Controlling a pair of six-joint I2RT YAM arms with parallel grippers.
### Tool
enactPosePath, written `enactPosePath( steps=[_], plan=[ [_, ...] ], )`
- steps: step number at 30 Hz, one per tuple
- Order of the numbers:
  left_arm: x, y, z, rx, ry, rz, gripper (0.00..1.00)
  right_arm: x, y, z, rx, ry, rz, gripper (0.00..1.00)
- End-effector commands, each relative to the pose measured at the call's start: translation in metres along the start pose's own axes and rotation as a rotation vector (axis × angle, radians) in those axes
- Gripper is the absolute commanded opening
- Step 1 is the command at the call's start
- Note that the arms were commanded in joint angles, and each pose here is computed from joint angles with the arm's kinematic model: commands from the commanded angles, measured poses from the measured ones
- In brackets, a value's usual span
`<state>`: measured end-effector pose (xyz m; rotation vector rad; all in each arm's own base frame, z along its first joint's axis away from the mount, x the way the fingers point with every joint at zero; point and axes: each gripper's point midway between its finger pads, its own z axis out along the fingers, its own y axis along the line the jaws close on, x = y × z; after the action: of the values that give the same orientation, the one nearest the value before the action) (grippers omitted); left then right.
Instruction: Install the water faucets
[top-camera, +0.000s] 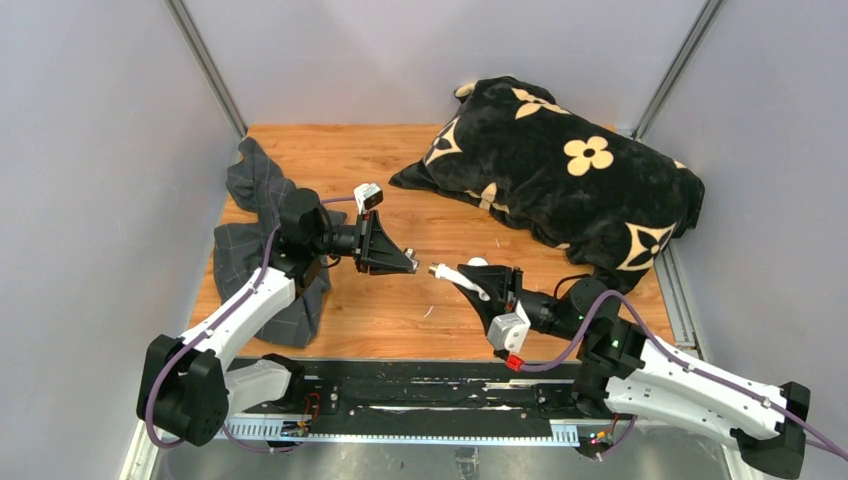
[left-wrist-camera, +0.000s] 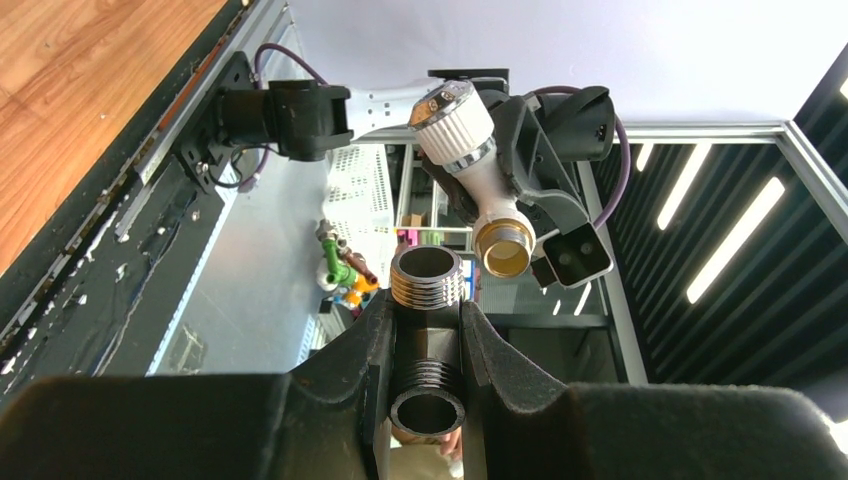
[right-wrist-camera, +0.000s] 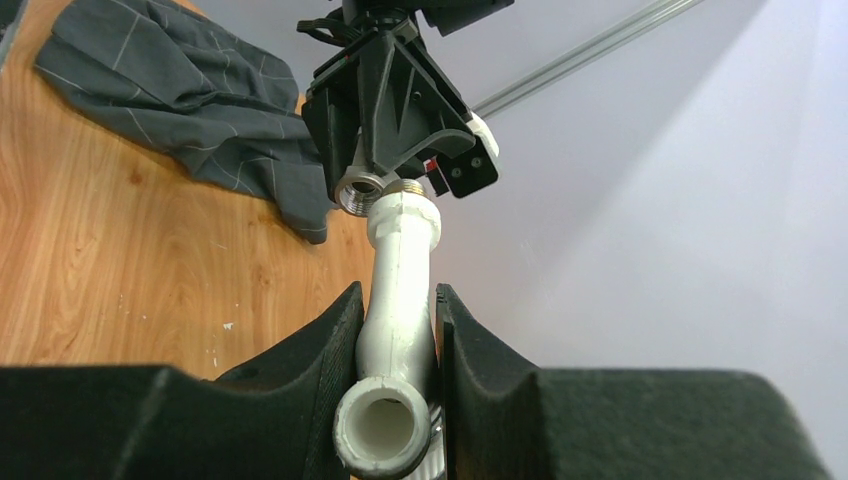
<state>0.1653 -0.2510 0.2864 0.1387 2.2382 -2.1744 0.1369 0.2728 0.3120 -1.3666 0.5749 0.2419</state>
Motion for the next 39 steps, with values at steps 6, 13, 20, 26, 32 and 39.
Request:
enactPosePath(
  steps=[6, 13, 20, 26, 32, 39],
  plan=[
    [0.001, -0.02, -0.004, 0.024, -0.027, 0.077, 0.0, -0.002, -0.01, 0.008, 0.065, -0.022, -0.056, 0.0],
    [0.004, -0.023, -0.005, 0.028, -0.026, 0.074, 0.0, 0.0, -0.011, 0.011, 0.101, -0.035, -0.037, 0.0],
    [0.002, -0.023, -0.004, 0.027, -0.029, 0.073, 0.0, 0.002, -0.005, 0.018, 0.077, -0.039, -0.024, 0.0],
    [0.0, -0.021, -0.001, 0.023, -0.038, 0.056, 0.0, 0.002, 0.0, 0.023, 0.063, -0.048, -0.006, 0.0],
    [0.0, -0.017, 0.003, 0.019, -0.023, 0.043, 0.0, 0.001, 0.001, 0.024, 0.063, -0.059, 0.005, 0.0],
    [0.001, -0.019, 0.006, 0.02, -0.007, 0.034, 0.0, -0.001, 0.01, 0.025, 0.021, -0.07, 0.03, 0.0]
  ],
)
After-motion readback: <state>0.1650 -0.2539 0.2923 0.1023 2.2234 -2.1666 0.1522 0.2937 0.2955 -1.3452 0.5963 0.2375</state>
